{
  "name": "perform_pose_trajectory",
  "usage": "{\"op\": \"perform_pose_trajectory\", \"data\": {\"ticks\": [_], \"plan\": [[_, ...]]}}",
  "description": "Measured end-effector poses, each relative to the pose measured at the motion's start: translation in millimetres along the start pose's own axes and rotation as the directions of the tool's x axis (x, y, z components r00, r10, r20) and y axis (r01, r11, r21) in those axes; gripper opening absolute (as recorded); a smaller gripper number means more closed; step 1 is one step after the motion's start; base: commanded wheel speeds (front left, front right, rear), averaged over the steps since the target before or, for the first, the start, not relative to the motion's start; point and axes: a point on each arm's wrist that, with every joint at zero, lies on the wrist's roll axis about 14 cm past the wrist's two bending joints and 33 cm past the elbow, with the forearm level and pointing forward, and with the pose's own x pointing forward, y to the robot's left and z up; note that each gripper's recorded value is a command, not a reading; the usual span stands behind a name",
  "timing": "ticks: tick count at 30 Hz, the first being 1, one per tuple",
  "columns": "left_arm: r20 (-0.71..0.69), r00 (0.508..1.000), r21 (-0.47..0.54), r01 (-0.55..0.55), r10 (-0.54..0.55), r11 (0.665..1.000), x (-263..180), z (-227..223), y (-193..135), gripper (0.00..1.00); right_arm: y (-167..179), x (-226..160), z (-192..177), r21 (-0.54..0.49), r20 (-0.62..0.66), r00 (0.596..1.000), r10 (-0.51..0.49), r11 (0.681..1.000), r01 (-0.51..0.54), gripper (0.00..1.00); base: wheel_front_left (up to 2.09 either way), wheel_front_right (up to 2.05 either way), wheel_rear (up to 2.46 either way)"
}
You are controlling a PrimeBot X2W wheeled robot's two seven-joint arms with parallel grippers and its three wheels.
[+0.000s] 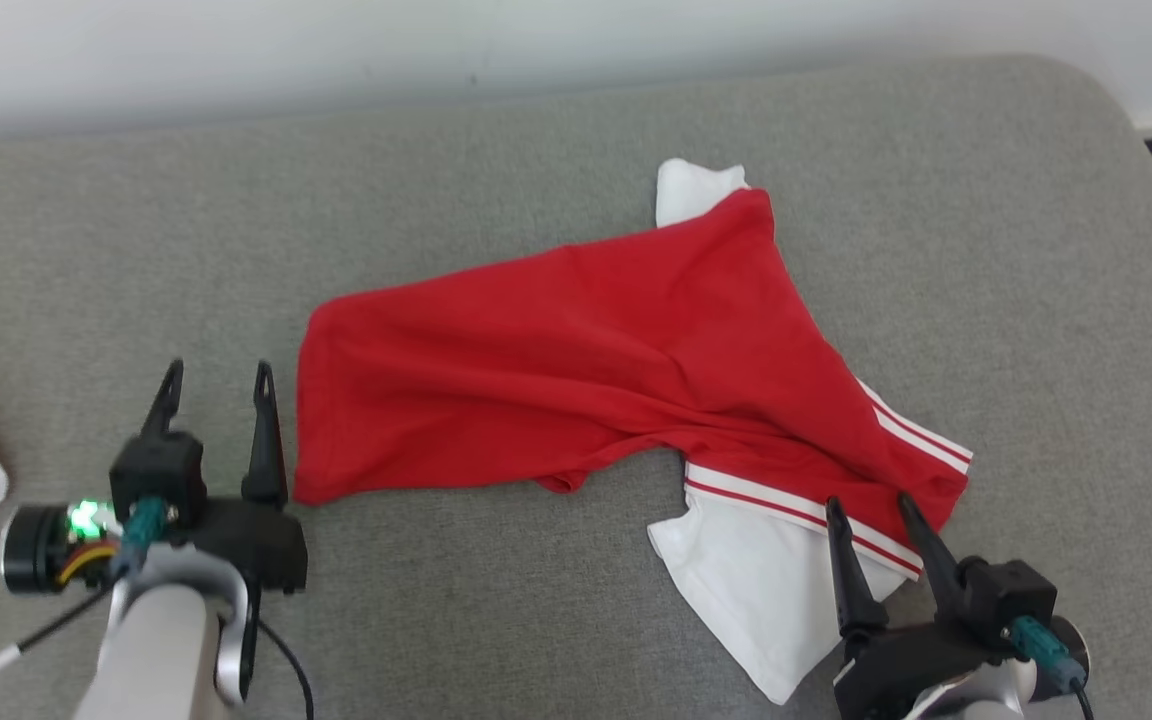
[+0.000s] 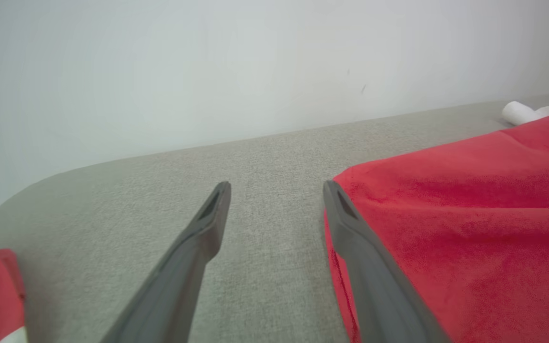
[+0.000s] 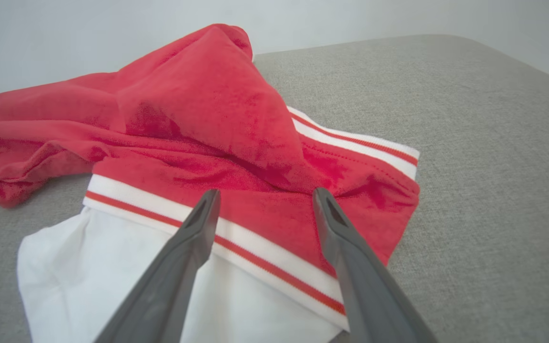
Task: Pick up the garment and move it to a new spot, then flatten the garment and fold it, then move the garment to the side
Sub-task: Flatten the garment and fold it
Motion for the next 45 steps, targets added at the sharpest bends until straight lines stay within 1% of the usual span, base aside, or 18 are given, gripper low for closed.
{"op": "perform_pose_trajectory", "data": {"ticks": [3, 7, 9, 11, 13, 19, 25, 32, 40, 45], "plan": [[0.009, 1.0, -0.011, -0.019, 0.019, 1.0, -21.2, 1.7, 3.2, 1.0, 4.6, -6.3, 1.1, 0.0, 0.006, 1.0, 0.013, 1.0, -0.013, 1.0, 0.0, 0.0, 0.0], [0.015, 1.0, -0.031, -0.025, 0.026, 0.999, -51.4, 2.0, -0.9, 1.0, 8.1, -16.1, 4.9, -0.007, 0.022, 0.999, 0.025, 1.0, -0.025, 1.0, 0.0, 0.0, 0.0], [0.007, 1.0, -0.018, -0.024, 0.024, 1.0, -67.7, -1.2, -1.6, 1.0, 9.8, -21.7, 8.1, -0.011, 0.035, 0.999, 0.031, 0.999, -0.031, 1.0, 0.0, 0.0, 0.0], [0.005, 1.0, -0.011, -0.012, 0.012, 1.0, -84.1, -2.9, -7.8, 1.0, 11.2, -27.5, 11.9, -0.015, 0.051, 0.998, 0.036, 0.999, -0.035, 1.0, 0.0, 0.0, 0.0], [0.004, 1.0, -0.029, -0.028, 0.028, 0.999, -99.1, -4.1, -11.2, 1.0, 12.7, -33.0, 15.5, -0.015, 0.066, 0.997, 0.041, 0.999, -0.04, 1.0, 0.0, 0.0, 0.0], [0.021, 0.998, -0.052, -0.053, 0.054, 0.997, -129.3, -0.1, -12.2, 1.0, 16.8, -43.2, 30.6, -0.019, 0.123, 0.991, 0.056, 0.998, -0.054, 1.0, 0.0, 0.0, 0.0], [0.012, 0.995, -0.075, -0.096, 0.097, 0.993, -151.6, -4.9, -4.5, 1.0, 17.1, -52.3, 35.6, -0.011, 0.149, 0.987, 0.057, 0.998, -0.056, 1.0, 0.0, 0.0, 0.0], [-0.01, 0.992, -0.071, -0.125, 0.124, 0.99, -173.9, -13.9, 1.9, 1.0, 20.7, -60.8, 33.8, -0.007, 0.154, 0.986, 0.068, 0.998, -0.067, 1.0, 0.0, 0.0, 0.0], [-0.002, 0.986, -0.062, -0.169, 0.169, 0.984, -189.7, -13.3, 13.0, 1.0, 33.7, -64.7, 40.3, -0.021, 0.179, 0.978, 0.11, 0.994, -0.108, 1.0, 0.0, 0.0, 0.0], [0.002, 0.98, -0.06, -0.199, 0.2, 0.978, -192.1, -12.3, 20.7, 1.0, 46.1, -65.3, 40.6, -0.038, 0.179, 0.972, 0.149, 0.989, -0.144, 1.0, 0.0, 0.0, 0.0]]}}
